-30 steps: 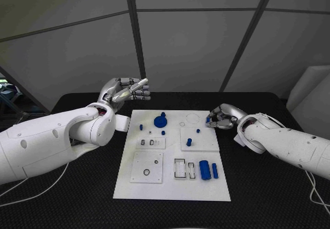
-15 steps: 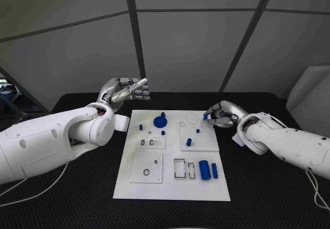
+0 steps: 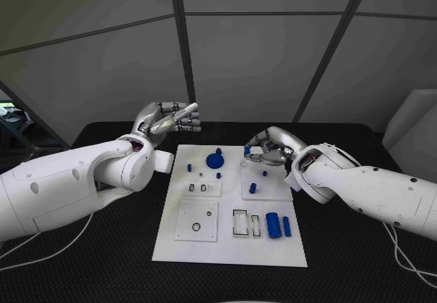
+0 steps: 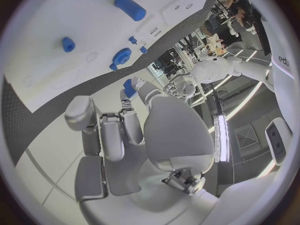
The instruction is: Assemble the parts on the task board
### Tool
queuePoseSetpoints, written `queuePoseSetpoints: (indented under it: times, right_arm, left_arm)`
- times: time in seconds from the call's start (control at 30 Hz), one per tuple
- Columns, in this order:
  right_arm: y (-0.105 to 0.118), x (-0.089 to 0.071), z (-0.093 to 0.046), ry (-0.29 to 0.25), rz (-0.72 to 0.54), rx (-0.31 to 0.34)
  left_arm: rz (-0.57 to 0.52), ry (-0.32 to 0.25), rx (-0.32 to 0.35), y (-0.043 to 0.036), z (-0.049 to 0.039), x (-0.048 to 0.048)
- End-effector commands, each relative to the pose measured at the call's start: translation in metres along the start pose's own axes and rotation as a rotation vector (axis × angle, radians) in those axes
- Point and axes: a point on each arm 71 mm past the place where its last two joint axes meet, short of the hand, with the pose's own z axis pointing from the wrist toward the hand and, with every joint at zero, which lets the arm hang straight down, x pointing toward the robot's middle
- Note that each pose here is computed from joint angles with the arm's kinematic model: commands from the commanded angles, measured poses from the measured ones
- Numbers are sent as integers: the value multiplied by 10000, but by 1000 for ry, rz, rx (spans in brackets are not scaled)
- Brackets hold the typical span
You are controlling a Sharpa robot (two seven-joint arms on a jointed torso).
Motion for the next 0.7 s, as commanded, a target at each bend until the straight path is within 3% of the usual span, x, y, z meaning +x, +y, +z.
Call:
queuePoseSetpoints:
  times: [0.03,0.37,0.7]
  right_arm:
    - [107,82,53,-6,-60,20]
    - [452,577,170,85,-96,-35]
    - [561,850,184,149,-155,-62]
  left_arm:
    - [0,8,7,-16,7,20]
    - [3,3,6,-5,44,24]
    - [3,3,7,3,70,32]
